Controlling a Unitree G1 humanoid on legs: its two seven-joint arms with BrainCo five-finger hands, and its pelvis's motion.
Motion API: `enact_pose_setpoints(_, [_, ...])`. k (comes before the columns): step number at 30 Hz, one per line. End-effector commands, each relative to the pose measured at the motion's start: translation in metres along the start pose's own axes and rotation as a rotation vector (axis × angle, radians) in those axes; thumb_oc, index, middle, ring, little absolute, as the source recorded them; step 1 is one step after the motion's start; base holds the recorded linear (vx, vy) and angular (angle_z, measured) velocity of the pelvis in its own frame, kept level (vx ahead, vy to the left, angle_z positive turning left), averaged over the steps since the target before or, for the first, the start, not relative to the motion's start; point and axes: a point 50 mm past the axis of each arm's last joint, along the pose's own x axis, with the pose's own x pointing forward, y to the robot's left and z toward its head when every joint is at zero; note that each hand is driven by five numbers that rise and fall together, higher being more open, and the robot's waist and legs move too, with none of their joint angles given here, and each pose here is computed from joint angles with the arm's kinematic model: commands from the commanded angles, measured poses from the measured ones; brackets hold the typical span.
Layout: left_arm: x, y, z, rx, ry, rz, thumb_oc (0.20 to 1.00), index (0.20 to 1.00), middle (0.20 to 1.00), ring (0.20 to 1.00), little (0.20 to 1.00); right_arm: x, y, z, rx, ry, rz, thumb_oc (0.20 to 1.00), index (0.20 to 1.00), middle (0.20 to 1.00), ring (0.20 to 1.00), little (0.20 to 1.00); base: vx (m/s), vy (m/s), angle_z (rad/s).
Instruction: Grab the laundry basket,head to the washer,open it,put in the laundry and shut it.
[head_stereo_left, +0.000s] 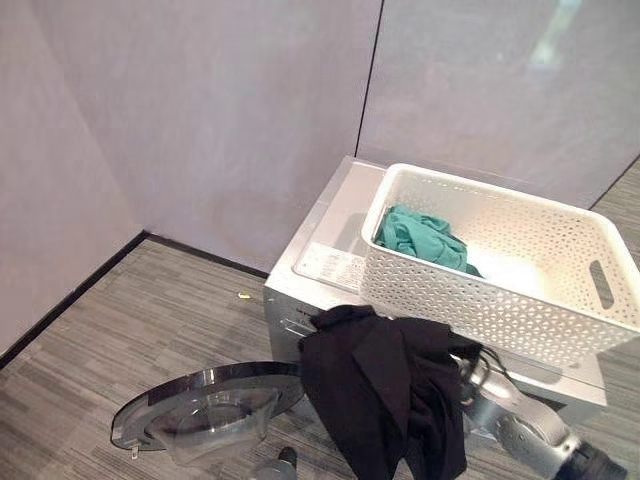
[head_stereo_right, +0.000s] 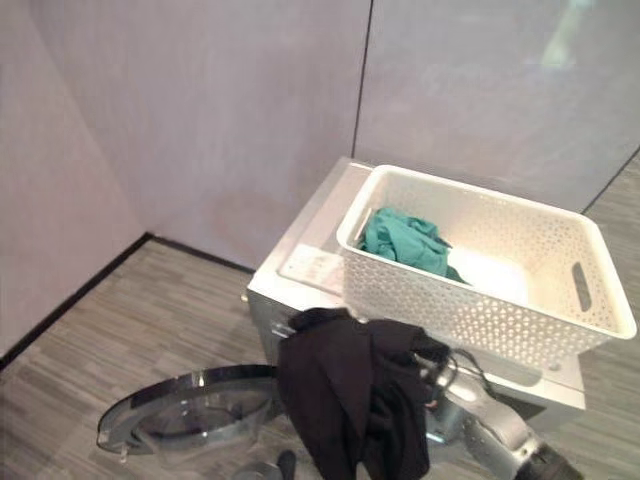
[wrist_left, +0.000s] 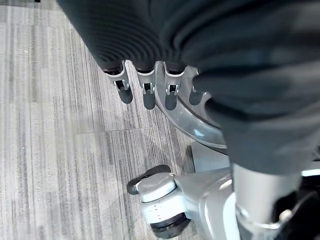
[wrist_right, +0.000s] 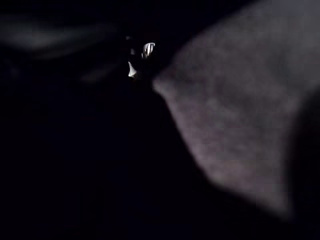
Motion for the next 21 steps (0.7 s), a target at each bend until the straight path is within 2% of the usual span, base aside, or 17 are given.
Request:
enact_pose_setpoints(1, [0.003, 0.014, 0.014, 0.091, -0.081, -0.002, 1.0, 1.0, 1.0, 1.0, 1.0, 0.005, -0.002, 0.005, -0.066, -0.034, -0.011, 0.2, 0.2, 0.2, 0.2, 0.2, 0.01, 0.018, 0.04])
enact_pose_setpoints(4, [0.004, 0.011, 0.02, 0.115, -0.109, -0.021, 1.0, 1.0, 1.0, 1.0, 1.0, 0.003, -0.006, -0.026, -0.048, 0.052, -0.072, 0.2, 0.2, 0.2, 0.2, 0.2, 0.0, 0.027, -0.02])
enact_pose_setpoints(7, [0.003, 0.017, 0.033, 0.133, -0.172, -0.025, 1.0, 1.0, 1.0, 1.0, 1.0, 0.001, 0.0, -0.037, -0.006, 0.074, -0.065, 0.2, 0.2, 0.2, 0.2, 0.2, -0.03, 0.049, -0.03])
enact_pose_setpoints(16, [0.003, 0.022, 0.044, 0.179, -0.221, -0.038, 1.0, 1.0, 1.0, 1.0, 1.0, -0.014, 0.005, -0.03, 0.031, 0.023, -0.059, 0.2, 0.2, 0.2, 0.2, 0.2, -0.04, 0.064, -0.06])
enact_pose_setpoints(21, [0.004, 0.031, 0.058, 0.289, -0.28, -0.053, 1.0, 1.0, 1.0, 1.0, 1.0, -0.032, -0.005, -0.034, -0.011, 0.054, -0.123, 0.2, 0.2, 0.2, 0.2, 0.2, -0.1, 0.114, -0.16])
